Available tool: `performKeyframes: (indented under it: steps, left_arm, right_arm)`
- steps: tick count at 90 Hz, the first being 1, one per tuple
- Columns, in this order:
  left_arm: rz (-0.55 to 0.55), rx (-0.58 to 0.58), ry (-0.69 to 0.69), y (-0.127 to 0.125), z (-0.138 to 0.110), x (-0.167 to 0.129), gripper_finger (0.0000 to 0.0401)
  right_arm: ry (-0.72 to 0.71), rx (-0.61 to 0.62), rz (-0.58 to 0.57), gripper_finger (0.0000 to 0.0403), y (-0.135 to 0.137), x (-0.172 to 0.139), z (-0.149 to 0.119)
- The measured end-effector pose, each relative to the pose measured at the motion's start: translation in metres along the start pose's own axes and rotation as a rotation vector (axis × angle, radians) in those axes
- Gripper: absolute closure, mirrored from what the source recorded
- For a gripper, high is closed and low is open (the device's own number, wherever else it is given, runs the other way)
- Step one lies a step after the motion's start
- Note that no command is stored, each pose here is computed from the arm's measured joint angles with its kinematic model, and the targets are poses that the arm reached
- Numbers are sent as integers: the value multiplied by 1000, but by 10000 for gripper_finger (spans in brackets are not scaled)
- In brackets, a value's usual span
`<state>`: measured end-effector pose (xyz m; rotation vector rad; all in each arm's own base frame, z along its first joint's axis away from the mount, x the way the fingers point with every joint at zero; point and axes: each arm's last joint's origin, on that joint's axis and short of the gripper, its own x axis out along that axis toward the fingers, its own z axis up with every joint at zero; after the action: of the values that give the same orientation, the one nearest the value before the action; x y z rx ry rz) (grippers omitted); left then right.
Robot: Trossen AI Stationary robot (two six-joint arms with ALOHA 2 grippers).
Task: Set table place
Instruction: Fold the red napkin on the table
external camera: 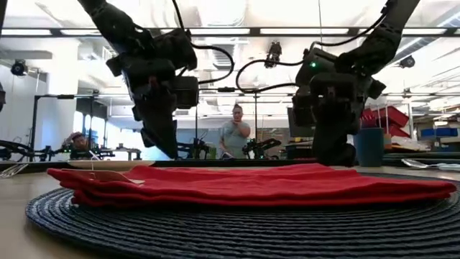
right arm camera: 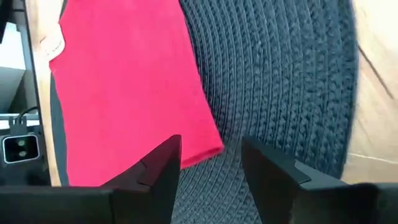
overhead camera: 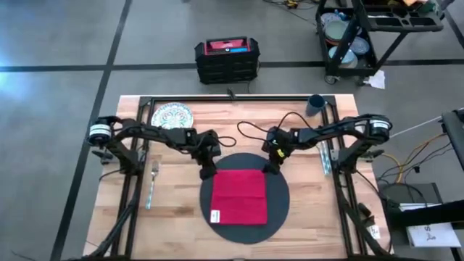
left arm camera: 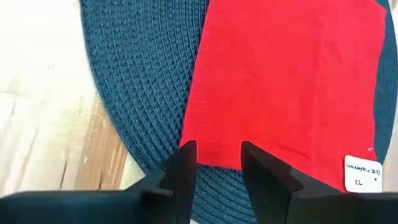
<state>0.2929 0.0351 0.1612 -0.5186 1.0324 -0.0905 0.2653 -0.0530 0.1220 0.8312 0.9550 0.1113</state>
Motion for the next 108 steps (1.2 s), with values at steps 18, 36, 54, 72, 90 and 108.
performKeyframes:
  steps: [18, 36, 54, 72, 90, 108]
  left_arm:
    - [18, 3, -4, 2, 0, 0, 276]
    - [21, 16, -7, 3, 1, -1, 277]
    - [45, 21, -17, 8, 2, -3, 281]
    - [-12, 23, 1, 11, 2, -4, 255]
    - [-58, 26, 42, 11, -1, 5, 227]
    - [-24, 15, 56, 14, -3, 14, 238]
  right_arm:
    - [-1, -17, 16, 274, 5, 2, 5]
    - [-2, -8, 7, 345, 5, 2, 5]
    - [7, -8, 9, 397, 4, 2, 4]
    - [8, -9, 10, 402, 4, 3, 3]
    - [8, -9, 10, 403, 4, 2, 3]
    - [7, -10, 11, 403, 4, 2, 4]
